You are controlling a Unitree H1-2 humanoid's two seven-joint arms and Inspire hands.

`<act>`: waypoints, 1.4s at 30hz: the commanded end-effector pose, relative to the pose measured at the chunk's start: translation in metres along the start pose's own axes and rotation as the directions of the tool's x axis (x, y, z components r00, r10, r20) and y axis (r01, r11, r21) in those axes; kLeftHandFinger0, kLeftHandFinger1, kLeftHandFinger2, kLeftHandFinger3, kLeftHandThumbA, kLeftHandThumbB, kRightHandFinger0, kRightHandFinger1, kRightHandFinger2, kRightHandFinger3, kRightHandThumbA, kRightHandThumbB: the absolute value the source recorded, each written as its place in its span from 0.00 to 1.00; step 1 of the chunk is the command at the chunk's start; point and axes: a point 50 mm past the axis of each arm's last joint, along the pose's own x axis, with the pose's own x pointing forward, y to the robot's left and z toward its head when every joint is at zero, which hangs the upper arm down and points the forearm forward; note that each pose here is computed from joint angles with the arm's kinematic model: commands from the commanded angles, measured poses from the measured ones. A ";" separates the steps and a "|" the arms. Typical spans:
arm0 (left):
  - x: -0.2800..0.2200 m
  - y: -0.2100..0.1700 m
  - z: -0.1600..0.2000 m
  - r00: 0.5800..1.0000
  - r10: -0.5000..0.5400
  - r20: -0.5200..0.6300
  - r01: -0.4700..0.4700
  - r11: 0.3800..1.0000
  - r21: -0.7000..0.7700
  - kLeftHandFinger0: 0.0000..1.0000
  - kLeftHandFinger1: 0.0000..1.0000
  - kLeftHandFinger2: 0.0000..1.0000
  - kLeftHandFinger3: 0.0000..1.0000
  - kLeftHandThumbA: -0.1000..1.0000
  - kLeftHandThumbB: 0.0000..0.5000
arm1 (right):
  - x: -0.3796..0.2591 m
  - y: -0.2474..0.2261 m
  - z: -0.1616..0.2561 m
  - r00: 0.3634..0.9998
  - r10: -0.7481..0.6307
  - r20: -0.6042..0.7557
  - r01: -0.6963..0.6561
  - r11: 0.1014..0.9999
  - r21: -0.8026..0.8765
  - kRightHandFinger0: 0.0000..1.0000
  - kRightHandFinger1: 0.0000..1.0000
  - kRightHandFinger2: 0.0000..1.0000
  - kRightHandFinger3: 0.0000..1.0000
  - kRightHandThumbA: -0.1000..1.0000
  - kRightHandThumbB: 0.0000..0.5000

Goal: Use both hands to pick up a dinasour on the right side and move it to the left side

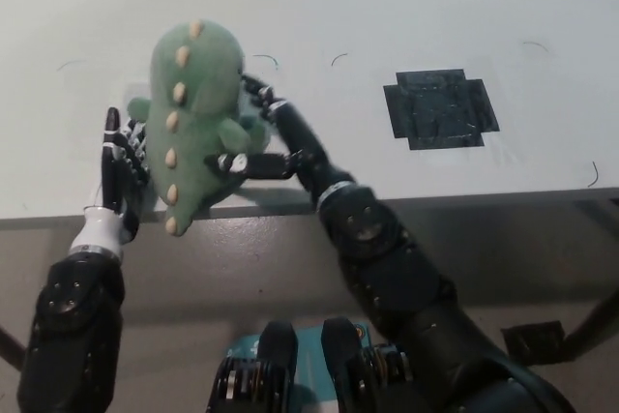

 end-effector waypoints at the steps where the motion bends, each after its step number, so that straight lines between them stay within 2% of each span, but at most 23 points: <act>1: -0.007 0.025 0.015 0.999 -0.038 0.011 0.038 0.999 -0.001 1.00 1.00 1.00 1.00 1.00 0.45 | 0.001 -0.026 0.028 0.999 -0.031 0.043 0.030 0.999 0.027 1.00 1.00 1.00 1.00 1.00 0.01; 4: -0.019 0.045 0.023 0.999 -0.031 0.034 0.031 0.999 0.011 1.00 1.00 1.00 1.00 1.00 0.32 | -0.013 -0.058 0.026 0.997 -0.047 0.068 0.046 0.999 0.016 1.00 1.00 1.00 1.00 1.00 0.02; 7: -0.024 0.052 0.027 0.999 -0.028 0.041 0.027 1.000 0.012 1.00 1.00 1.00 1.00 1.00 0.31 | -0.018 -0.067 0.028 0.995 -0.037 0.088 0.036 0.999 0.016 1.00 1.00 1.00 1.00 1.00 0.00; 8: -0.033 0.066 0.030 0.997 -0.035 0.065 0.033 0.999 0.036 1.00 1.00 1.00 1.00 1.00 0.38 | -0.035 -0.081 0.029 0.992 -0.033 0.122 0.029 0.999 0.034 1.00 1.00 1.00 1.00 1.00 0.00; 11: -0.049 0.077 0.034 0.996 -0.045 0.073 0.041 0.998 0.049 1.00 1.00 1.00 1.00 1.00 0.44 | -0.054 -0.093 0.028 0.992 -0.026 0.124 0.027 1.000 -0.005 1.00 1.00 1.00 1.00 1.00 0.02; 14: -0.069 0.082 0.041 0.993 -0.053 0.103 0.046 0.997 0.069 1.00 1.00 1.00 1.00 1.00 0.42 | -0.071 -0.098 0.026 0.989 -0.030 0.141 0.033 0.999 -0.014 1.00 1.00 1.00 1.00 1.00 0.07; 18: -0.089 0.084 0.048 0.989 -0.077 0.126 0.064 0.992 0.106 1.00 1.00 1.00 1.00 1.00 0.37 | -0.092 -0.105 0.026 0.983 -0.013 0.182 0.019 0.999 -0.030 1.00 1.00 1.00 1.00 1.00 0.06; 21: -0.104 0.079 0.050 0.983 -0.075 0.168 0.054 0.991 0.125 1.00 1.00 1.00 1.00 1.00 0.36 | -0.104 -0.112 0.027 0.977 0.011 0.215 -0.002 0.999 -0.040 1.00 1.00 1.00 1.00 1.00 0.07; 22: -0.114 0.073 0.049 0.981 -0.071 0.180 0.045 0.989 0.142 1.00 1.00 1.00 1.00 1.00 0.43 | -0.117 -0.117 0.024 0.975 0.003 0.222 0.011 0.998 -0.062 1.00 1.00 1.00 1.00 1.00 0.13; 24: -0.125 0.068 0.046 0.981 -0.066 0.184 0.041 0.989 0.139 1.00 1.00 1.00 1.00 1.00 0.47 | -0.129 -0.120 0.020 0.975 0.001 0.223 0.018 0.996 -0.082 1.00 1.00 1.00 1.00 1.00 0.17; 25: -0.127 0.065 0.045 0.981 -0.065 0.185 0.040 0.990 0.136 1.00 1.00 1.00 1.00 1.00 0.47 | -0.133 -0.122 0.018 0.975 0.002 0.221 0.019 0.996 -0.090 1.00 1.00 1.00 1.00 1.00 0.18; 28: -0.145 0.054 0.035 0.980 -0.062 0.190 0.038 0.992 0.124 1.00 1.00 1.00 1.00 1.00 0.37 | -0.160 -0.131 0.009 0.981 -0.022 0.195 0.041 0.995 -0.092 1.00 1.00 1.00 1.00 1.00 0.23; 31: -0.156 0.048 0.027 0.981 -0.056 0.186 0.036 0.993 0.109 1.00 1.00 1.00 1.00 1.00 0.38 | -0.177 -0.134 0.004 0.981 -0.023 0.194 0.040 0.996 -0.086 1.00 1.00 1.00 1.00 1.00 0.23; 33: -0.165 0.040 0.019 0.981 -0.052 0.185 0.038 0.996 0.079 1.00 1.00 1.00 1.00 1.00 0.38 | -0.198 -0.138 -0.005 0.982 -0.042 0.185 0.059 0.994 -0.088 1.00 1.00 1.00 1.00 1.00 0.17; 34: -0.166 0.039 0.018 0.981 -0.051 0.187 0.037 0.996 0.076 1.00 1.00 1.00 1.00 1.00 0.38 | -0.201 -0.138 -0.006 0.982 -0.045 0.182 0.062 0.994 -0.088 1.00 1.00 1.00 1.00 1.00 0.19; 37: -0.176 0.030 0.008 0.982 -0.041 0.184 0.033 0.998 0.047 1.00 1.00 1.00 1.00 1.00 0.37 | -0.222 -0.143 -0.016 0.982 -0.056 0.181 0.074 0.993 -0.093 1.00 1.00 1.00 1.00 1.00 0.14; 38: -0.181 0.026 0.003 0.984 -0.036 0.174 0.030 0.999 0.036 1.00 1.00 1.00 1.00 1.00 0.42 | -0.234 -0.146 -0.022 0.983 -0.066 0.172 0.085 0.991 -0.103 1.00 1.00 1.00 1.00 1.00 0.15; 42: -0.192 0.018 -0.012 0.986 -0.031 0.167 0.031 1.000 0.006 1.00 1.00 1.00 1.00 1.00 0.44 | -0.264 -0.151 -0.037 0.980 -0.117 0.159 0.136 0.984 -0.118 1.00 1.00 1.00 1.00 1.00 0.16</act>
